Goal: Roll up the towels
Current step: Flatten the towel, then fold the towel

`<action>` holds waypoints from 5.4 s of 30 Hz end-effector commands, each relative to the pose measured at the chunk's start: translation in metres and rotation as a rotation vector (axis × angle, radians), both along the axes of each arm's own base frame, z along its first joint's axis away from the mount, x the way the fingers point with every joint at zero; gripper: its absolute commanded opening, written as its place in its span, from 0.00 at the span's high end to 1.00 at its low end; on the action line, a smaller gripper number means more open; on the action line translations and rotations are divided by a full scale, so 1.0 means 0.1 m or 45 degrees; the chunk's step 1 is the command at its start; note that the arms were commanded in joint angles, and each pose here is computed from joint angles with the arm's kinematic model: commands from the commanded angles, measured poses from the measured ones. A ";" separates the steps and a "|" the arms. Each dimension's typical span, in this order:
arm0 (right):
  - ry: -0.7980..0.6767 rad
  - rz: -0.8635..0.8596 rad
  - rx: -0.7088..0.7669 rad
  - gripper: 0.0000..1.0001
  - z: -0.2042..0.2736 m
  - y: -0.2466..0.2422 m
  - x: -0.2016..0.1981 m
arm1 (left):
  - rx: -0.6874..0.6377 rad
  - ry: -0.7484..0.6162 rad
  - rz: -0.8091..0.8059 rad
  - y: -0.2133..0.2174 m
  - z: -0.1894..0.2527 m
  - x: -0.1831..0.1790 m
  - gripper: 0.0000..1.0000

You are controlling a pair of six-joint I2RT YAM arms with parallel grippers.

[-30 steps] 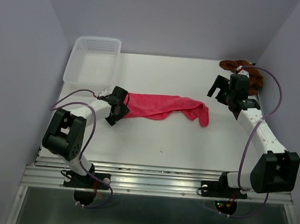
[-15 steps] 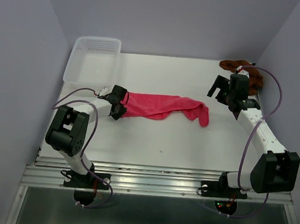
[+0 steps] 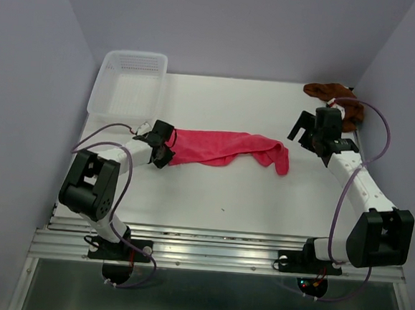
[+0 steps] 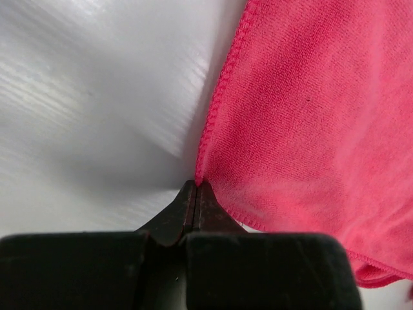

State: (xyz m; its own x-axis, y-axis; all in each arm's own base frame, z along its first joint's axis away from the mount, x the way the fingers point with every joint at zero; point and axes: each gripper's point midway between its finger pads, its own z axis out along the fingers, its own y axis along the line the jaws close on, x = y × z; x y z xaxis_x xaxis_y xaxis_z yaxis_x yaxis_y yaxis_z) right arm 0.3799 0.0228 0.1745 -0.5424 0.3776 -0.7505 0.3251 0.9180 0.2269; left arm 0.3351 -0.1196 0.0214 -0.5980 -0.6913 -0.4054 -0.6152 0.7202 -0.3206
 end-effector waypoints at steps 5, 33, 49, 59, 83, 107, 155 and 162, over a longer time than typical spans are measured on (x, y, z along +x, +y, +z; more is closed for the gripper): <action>0.309 -0.040 0.088 0.00 -0.61 0.06 -0.56 | 0.019 -0.108 -0.051 0.08 0.44 -0.11 1.00; 0.434 -0.213 0.461 0.34 -1.30 0.42 -0.55 | 0.008 -0.175 -0.091 0.09 0.61 -0.15 1.00; 0.401 -0.295 0.475 0.72 -1.52 0.37 -0.51 | 0.006 -0.173 -0.089 0.10 0.60 -0.20 1.00; 0.107 -0.223 0.451 0.99 -0.83 0.29 -0.24 | -0.043 -0.274 -0.158 0.00 0.91 -0.12 1.00; -0.782 -0.488 0.052 0.99 2.09 -0.75 -0.98 | -0.131 -1.016 0.005 0.47 3.45 -0.44 1.00; -0.333 -0.554 -0.106 0.99 0.96 -0.86 -0.83 | -0.217 -0.763 -0.034 0.15 2.30 -0.08 1.00; 0.193 -0.105 0.241 0.99 -0.54 -1.15 1.17 | 0.068 -0.430 -0.002 0.04 1.17 1.65 1.00; 0.307 -0.086 0.220 0.99 -0.62 -1.15 0.85 | 0.072 -0.389 -0.014 0.11 1.13 1.33 1.00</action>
